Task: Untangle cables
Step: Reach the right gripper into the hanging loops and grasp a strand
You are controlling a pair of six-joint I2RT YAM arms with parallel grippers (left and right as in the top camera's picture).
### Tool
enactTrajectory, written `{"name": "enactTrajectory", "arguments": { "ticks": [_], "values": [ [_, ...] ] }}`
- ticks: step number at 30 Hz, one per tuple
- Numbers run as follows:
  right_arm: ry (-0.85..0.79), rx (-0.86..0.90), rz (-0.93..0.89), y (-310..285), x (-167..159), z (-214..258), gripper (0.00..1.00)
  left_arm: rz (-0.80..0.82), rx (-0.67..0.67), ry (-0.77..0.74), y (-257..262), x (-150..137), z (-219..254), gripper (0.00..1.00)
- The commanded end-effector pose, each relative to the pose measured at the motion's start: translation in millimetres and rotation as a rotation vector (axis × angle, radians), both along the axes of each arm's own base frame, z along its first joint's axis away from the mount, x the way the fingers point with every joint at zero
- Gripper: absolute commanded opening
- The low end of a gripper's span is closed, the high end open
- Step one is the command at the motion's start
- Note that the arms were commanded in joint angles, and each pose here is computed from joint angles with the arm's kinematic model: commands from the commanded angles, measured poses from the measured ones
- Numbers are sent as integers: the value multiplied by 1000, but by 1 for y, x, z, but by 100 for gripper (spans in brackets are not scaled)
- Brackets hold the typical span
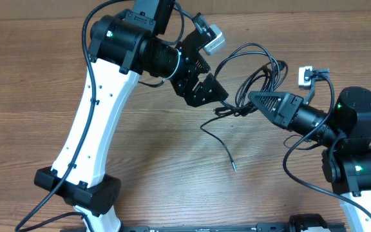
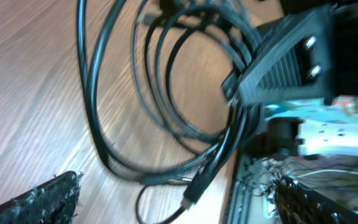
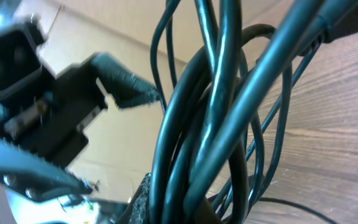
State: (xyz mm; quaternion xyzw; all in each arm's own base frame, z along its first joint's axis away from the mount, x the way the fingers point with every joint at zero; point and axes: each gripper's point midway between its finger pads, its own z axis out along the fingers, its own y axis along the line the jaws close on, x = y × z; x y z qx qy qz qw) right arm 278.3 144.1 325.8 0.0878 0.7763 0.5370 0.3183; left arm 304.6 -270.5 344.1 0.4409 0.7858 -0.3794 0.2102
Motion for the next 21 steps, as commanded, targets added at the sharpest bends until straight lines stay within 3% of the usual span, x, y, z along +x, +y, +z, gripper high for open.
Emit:
{"name": "enactTrajectory", "arguments": {
  "ticks": [1,4,12,21],
  "values": [
    [101,103,-123,-10,15,10,4,-6,75,-153,7,-7,13,100],
    [201,157,-206,-17,28,1,3,-86,96,-241,-3,-25,18,100],
    [358,255,-202,-11,34,-11,4,-85,393,-370,1,-35,-7,100],
    [479,355,-204,-7,30,-9,4,-61,361,-418,-18,-29,-2,100]
  ]
}}
